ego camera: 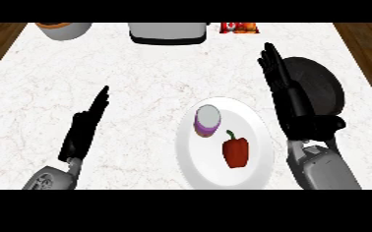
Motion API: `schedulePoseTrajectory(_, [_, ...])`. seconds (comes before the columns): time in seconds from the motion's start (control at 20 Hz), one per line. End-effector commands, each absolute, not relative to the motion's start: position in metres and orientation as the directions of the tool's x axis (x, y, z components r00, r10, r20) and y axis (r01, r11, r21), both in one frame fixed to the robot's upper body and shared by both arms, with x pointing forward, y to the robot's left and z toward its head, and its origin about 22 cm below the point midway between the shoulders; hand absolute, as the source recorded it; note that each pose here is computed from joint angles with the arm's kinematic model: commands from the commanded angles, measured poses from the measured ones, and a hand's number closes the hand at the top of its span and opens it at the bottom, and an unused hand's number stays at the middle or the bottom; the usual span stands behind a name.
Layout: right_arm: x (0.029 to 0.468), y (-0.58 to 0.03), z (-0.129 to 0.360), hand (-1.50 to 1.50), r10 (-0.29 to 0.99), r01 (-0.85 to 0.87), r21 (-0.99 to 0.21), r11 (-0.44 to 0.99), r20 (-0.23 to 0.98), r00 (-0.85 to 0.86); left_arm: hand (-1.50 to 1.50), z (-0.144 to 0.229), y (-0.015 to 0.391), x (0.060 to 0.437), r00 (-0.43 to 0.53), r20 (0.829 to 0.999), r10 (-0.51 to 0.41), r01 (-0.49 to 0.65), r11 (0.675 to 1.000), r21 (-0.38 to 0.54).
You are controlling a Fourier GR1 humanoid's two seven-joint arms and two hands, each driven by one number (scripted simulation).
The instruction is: Pick the bell pepper from the plate and place it in the pan
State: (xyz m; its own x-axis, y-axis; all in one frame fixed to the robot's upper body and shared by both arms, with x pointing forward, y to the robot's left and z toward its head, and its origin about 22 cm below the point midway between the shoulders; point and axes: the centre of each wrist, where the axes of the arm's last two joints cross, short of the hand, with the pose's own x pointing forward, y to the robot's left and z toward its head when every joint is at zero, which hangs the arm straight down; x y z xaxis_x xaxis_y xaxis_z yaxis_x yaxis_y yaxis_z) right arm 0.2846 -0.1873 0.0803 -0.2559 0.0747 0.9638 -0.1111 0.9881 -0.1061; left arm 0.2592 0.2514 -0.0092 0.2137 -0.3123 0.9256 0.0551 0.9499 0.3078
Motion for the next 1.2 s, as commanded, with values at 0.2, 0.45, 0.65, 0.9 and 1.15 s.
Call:
schedulePoseTrajectory(0.2, [0.298, -0.199, 0.136, 1.50, -0.087, -0.428, -0.091, 0.899, 0.922, -0.378, 0.00, 0.050, 0.264, 0.285, 0.022, 0.991, -0.134, -0.088, 0.987, 0.135])
schedulePoseTrajectory(0.45, [0.260, -0.264, 0.106, 1.50, 0.364, -0.176, -0.489, 0.854, 0.804, -0.470, 0.00, 0.049, 0.276, 0.276, 0.050, 0.998, -0.034, -0.130, 0.991, 0.040])
schedulePoseTrajectory(0.65, [0.227, -0.315, 0.097, -1.50, 0.473, -0.160, -0.572, 0.804, 0.780, -0.410, 0.00, 0.050, 0.288, 0.273, 0.065, 0.997, -0.037, -0.113, 0.993, 0.045])
schedulePoseTrajectory(0.9, [0.226, -0.330, 0.127, -1.50, 0.607, -0.181, -0.746, 0.641, 0.637, -0.475, 0.00, 0.051, 0.278, 0.272, 0.077, 0.996, -0.037, -0.097, 0.994, 0.044])
schedulePoseTrajectory(1.15, [0.232, -0.306, 0.162, -1.50, 0.634, -0.214, -0.793, 0.570, 0.591, -0.498, 0.00, 0.069, 0.268, 0.281, 0.051, 0.998, -0.025, -0.096, 0.995, 0.029])
